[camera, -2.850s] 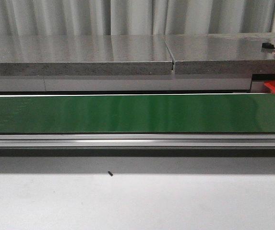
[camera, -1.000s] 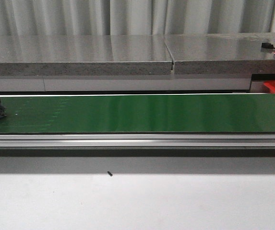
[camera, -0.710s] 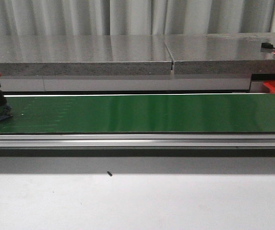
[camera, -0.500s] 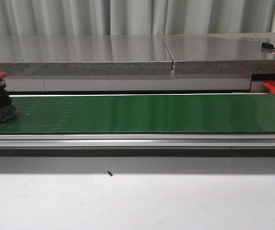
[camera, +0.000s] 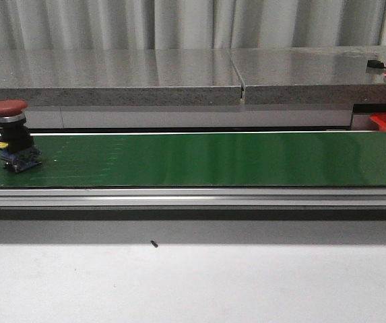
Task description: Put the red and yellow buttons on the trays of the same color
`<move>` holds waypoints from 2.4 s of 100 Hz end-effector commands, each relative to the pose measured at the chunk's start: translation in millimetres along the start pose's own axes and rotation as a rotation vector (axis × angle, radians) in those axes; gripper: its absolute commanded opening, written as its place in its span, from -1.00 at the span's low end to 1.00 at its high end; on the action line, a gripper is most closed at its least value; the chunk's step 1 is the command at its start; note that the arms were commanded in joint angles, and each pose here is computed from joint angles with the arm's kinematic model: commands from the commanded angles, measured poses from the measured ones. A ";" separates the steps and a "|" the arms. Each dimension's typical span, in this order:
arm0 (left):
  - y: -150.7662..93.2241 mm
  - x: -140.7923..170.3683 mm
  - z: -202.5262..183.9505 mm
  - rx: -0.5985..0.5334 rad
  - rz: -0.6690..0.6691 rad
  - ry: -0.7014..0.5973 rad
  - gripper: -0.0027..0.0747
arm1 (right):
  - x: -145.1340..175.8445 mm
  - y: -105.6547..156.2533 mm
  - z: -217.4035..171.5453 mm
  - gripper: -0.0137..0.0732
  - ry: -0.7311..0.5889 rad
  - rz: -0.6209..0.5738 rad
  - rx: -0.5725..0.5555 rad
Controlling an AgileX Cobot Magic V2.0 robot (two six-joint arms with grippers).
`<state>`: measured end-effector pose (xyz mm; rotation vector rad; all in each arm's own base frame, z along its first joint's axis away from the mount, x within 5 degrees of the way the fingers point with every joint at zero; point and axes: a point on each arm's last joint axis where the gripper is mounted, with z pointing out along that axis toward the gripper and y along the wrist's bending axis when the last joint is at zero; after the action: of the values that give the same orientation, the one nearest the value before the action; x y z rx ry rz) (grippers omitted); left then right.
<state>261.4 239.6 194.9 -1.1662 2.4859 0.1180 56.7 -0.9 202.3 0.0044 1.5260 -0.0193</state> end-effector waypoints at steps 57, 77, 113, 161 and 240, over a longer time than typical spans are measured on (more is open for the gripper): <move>-3.8 -13.0 -18.1 0.007 0.018 -0.101 0.66 | -14.1 0.1 -2.6 -0.84 -0.117 -0.012 -0.001; -3.2 -11.2 -9.7 0.003 0.017 -0.071 0.66 | -14.1 0.1 -2.6 -0.84 -0.117 -0.012 -0.001; -3.0 -11.2 4.4 0.003 0.011 -0.043 0.50 | -14.1 0.1 -2.6 -0.84 -0.117 -0.012 -0.001; -3.9 -14.6 -8.2 0.008 0.012 -0.085 -0.76 | -14.1 0.1 -2.6 -0.84 -0.117 -0.012 -0.001; -129.2 18.3 -136.1 0.263 0.401 -0.263 -0.88 | -14.1 0.1 -2.6 -0.84 -0.117 -0.012 -0.001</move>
<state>294.7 128.2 294.3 -0.6338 2.4676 0.0480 56.7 -0.9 202.3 0.0044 1.5254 -0.0193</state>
